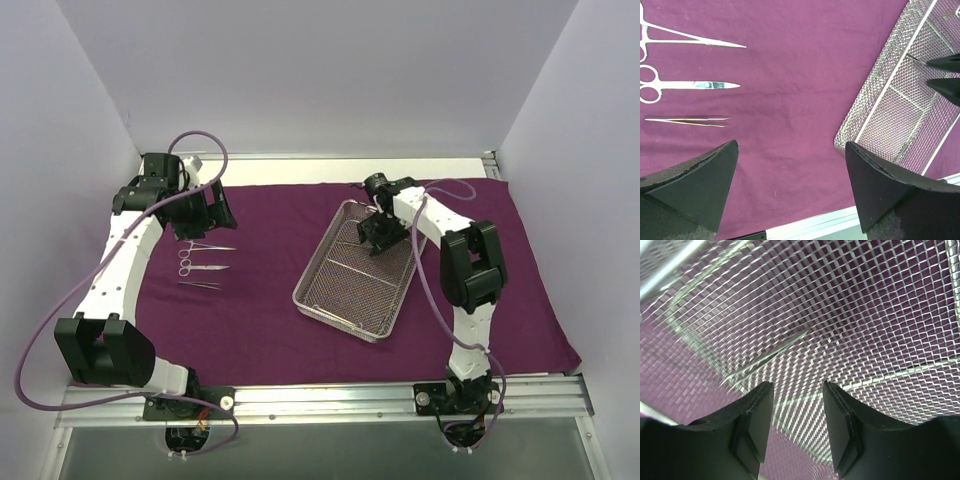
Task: Open and lay out the surgical kit
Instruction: Pick up the medical item from the container.
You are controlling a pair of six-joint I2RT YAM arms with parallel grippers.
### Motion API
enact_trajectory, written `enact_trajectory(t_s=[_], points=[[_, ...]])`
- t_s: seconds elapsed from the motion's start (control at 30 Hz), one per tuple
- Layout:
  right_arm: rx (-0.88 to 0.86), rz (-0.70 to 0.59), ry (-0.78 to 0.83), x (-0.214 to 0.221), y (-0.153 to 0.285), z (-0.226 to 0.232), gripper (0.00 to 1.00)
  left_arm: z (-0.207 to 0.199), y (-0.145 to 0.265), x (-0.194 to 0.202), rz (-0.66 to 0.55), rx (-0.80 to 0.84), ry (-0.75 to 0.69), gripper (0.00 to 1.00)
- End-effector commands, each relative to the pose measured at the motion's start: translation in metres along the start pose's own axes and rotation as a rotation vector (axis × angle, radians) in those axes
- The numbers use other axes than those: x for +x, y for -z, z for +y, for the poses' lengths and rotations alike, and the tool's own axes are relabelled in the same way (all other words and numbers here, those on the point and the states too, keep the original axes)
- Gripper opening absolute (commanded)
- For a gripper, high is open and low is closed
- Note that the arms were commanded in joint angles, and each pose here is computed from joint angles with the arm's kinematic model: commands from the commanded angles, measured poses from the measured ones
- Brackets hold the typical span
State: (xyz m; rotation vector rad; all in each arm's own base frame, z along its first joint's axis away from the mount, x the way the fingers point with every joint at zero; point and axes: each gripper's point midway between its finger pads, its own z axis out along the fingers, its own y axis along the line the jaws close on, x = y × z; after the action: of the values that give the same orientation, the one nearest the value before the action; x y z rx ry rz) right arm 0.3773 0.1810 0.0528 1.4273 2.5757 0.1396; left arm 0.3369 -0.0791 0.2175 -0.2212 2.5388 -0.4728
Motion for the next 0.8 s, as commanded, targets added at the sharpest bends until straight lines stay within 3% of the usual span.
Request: enact_trajectory(t_s=[0.0,0.77], points=[[0.021,-0.030,-0.094,-0.004,-0.006,0.002,0.44,-0.022,0.017,-0.014,-0.070,0.070,-0.043,0.97],[0.105,-0.054,-0.131,-0.022,-0.042,0.004,0.39,-0.040,0.002,-0.012,-0.026,0.112,-0.087,0.97]])
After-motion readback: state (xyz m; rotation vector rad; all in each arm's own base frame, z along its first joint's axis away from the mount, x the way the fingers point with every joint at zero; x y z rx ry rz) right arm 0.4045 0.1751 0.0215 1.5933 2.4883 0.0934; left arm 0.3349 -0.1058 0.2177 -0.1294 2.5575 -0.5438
